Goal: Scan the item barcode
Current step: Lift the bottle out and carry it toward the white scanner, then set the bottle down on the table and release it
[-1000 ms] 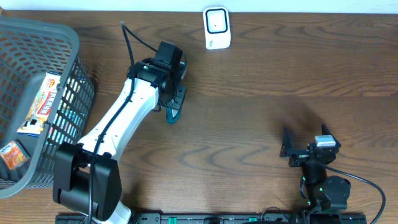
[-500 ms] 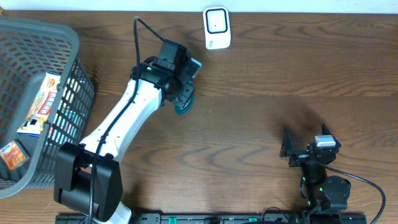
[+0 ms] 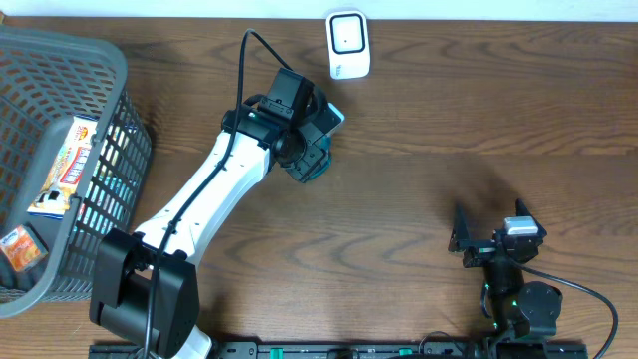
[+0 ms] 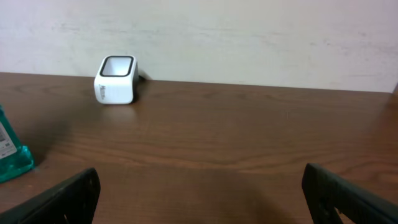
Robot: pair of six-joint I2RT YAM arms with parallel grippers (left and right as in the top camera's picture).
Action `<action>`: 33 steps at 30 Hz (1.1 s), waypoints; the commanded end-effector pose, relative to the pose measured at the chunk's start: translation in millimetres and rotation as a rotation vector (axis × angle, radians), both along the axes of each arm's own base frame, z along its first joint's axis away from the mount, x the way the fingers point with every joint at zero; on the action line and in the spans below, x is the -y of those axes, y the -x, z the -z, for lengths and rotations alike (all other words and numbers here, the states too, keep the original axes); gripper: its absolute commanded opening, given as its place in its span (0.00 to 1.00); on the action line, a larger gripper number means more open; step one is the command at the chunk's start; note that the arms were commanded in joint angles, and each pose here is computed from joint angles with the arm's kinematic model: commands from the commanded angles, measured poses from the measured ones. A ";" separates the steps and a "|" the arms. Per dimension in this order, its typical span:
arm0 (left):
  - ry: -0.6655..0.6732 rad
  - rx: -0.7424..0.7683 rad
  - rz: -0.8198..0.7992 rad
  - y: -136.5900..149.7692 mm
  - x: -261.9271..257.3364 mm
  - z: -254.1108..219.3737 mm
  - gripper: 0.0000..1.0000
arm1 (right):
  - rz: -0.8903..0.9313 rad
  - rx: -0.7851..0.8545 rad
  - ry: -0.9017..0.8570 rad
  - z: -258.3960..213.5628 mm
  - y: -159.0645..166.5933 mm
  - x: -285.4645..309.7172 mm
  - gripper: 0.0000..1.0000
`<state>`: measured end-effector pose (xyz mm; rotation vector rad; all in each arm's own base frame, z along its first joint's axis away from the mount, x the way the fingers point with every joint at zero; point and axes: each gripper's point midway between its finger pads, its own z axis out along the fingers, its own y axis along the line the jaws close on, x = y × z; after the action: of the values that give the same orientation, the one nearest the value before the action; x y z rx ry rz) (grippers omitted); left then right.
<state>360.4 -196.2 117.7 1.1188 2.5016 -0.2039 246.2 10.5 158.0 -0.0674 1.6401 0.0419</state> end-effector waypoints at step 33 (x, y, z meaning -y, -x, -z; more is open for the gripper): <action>0.339 0.783 -1.556 48.6 -321.8 -259.4 0.98 | -0.011 -0.003 0.005 1.2 0.2 -3.1 0.99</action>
<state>319.6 83.2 391.3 -0.5282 1.8708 0.2801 246.2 10.5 157.9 -0.0674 1.6405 0.0420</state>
